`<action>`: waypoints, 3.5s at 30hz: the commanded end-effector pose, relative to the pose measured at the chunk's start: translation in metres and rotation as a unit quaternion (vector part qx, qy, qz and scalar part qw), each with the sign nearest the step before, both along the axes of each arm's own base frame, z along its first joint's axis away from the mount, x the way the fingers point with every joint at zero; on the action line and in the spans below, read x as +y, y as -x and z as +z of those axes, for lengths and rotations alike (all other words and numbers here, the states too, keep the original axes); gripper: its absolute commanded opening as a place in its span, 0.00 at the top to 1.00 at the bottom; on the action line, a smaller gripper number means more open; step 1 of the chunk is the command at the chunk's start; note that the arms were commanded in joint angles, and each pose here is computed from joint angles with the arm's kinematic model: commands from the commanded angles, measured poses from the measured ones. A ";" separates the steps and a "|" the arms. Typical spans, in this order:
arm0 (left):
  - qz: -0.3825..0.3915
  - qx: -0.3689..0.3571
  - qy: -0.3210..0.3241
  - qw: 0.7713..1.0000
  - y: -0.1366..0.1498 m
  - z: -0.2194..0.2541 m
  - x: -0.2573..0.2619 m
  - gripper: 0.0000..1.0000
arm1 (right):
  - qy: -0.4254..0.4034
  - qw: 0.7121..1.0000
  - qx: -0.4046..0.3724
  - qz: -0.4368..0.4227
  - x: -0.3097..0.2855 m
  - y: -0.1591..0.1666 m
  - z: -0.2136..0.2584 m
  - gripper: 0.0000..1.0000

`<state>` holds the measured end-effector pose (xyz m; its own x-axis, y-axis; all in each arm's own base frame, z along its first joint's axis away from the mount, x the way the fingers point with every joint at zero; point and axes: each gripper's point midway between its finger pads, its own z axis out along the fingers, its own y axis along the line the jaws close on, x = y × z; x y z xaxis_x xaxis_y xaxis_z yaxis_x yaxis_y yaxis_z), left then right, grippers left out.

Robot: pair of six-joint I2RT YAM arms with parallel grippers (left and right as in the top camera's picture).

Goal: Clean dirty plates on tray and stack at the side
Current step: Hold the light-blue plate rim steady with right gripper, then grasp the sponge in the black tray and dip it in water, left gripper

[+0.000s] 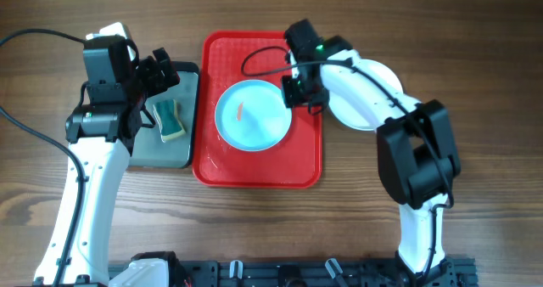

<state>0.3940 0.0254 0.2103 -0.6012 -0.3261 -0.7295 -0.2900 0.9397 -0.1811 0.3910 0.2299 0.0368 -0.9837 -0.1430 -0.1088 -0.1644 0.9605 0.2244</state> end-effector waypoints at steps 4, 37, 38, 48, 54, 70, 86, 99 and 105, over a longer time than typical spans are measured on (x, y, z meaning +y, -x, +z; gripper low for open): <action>0.004 -0.003 0.006 1.000 -0.002 0.001 0.000 0.00 | -0.084 0.996 -0.003 0.010 0.004 -0.002 0.052 0.57; -0.008 0.006 0.016 1.000 0.001 -0.002 -0.006 0.00 | -0.063 0.997 0.026 -0.020 0.010 0.031 -0.017 0.71; -0.022 0.013 0.029 0.999 0.004 -0.005 -0.012 0.00 | -0.063 0.997 0.026 -0.021 0.010 0.031 -0.017 0.71; -0.001 0.195 0.019 0.981 0.051 -0.084 -0.005 0.08 | -0.064 0.997 0.023 -0.020 0.011 0.030 -0.016 0.70; 0.013 0.242 0.015 0.970 0.048 -0.127 -0.001 0.05 | -0.064 0.997 0.024 -0.020 0.011 0.030 -0.016 0.70; 0.016 0.295 0.003 0.955 0.041 -0.182 0.004 0.41 | -0.065 0.997 0.021 -0.019 0.011 0.029 -0.016 0.65; 0.016 0.285 0.003 0.958 0.035 -0.189 0.004 0.46 | -0.065 0.997 0.021 -0.019 0.011 0.029 -0.016 0.66; 0.021 0.301 -0.004 0.953 0.037 -0.204 0.007 0.47 | -0.065 0.997 0.021 -0.019 0.011 0.029 -0.016 0.66; 0.023 0.305 -0.008 0.952 0.037 -0.209 0.009 0.62 | -0.065 0.997 0.021 -0.019 0.011 0.029 -0.016 0.65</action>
